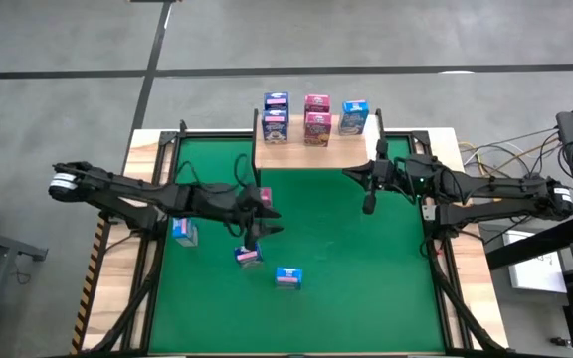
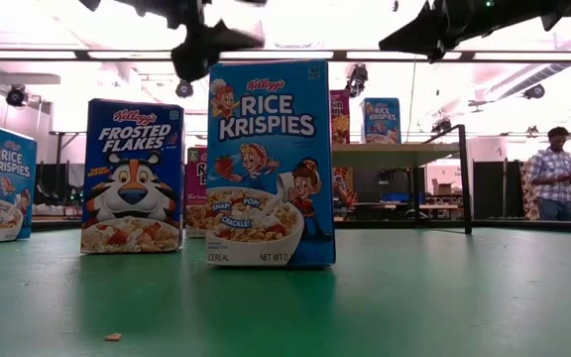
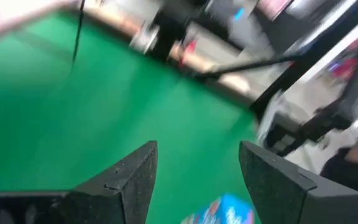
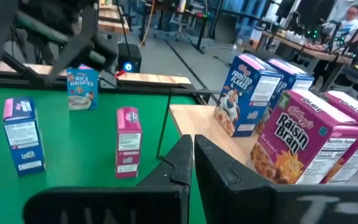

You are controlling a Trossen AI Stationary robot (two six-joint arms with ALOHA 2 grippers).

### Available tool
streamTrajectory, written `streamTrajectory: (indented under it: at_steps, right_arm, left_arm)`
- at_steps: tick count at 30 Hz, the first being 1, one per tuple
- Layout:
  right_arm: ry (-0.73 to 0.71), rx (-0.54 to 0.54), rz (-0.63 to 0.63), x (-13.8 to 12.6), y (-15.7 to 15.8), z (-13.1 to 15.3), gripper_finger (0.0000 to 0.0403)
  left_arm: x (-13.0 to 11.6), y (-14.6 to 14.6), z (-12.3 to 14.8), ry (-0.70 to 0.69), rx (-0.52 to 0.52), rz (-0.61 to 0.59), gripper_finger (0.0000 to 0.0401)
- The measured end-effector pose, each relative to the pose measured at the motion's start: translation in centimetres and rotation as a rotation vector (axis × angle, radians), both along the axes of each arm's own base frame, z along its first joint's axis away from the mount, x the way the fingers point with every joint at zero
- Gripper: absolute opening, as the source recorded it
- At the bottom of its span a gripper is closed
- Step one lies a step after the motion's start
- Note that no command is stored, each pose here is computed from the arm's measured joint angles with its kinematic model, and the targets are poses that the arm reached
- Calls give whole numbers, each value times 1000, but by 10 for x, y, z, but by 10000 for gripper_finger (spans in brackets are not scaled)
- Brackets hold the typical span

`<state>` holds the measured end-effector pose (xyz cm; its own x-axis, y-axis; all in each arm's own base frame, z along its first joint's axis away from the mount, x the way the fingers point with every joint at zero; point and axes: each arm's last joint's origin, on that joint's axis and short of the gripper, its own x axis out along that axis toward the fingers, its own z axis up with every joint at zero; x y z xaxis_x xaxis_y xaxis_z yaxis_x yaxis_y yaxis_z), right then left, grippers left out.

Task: Stack cereal on shelf
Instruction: Put the pink cereal on the shelf aligned with the other pink cereal boxes

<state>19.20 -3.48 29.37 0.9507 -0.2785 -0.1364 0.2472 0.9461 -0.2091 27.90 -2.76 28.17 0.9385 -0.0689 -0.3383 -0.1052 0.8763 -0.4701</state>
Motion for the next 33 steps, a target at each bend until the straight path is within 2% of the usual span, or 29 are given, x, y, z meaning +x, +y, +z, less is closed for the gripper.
streamTrajectory:
  at_steps: [3,9,13,18,22,28,33]
  right_arm:
    - [-5,-2,0,-1,0,1,9]
    - [3,5,-1,-1,0,0,9]
    - [20,16,-2,-2,0,-2,9]
    - [18,24,-3,-2,0,-2,9]
    - [1,36,13,-6,1,-1,9]
    - [-37,53,48,-19,5,-3,9]
    - [-76,76,45,-31,7,-5,9]
  left_arm:
    - [9,-1,0,123,19,-4,210]
    - [22,-3,-4,462,188,-92,210]
    - [34,-3,-7,604,245,-95,212]
    - [48,-3,3,639,323,-132,232]
    - [48,0,11,676,458,-141,252]
    - [42,7,6,735,654,-154,263]
    - [41,24,-2,778,683,-149,263]
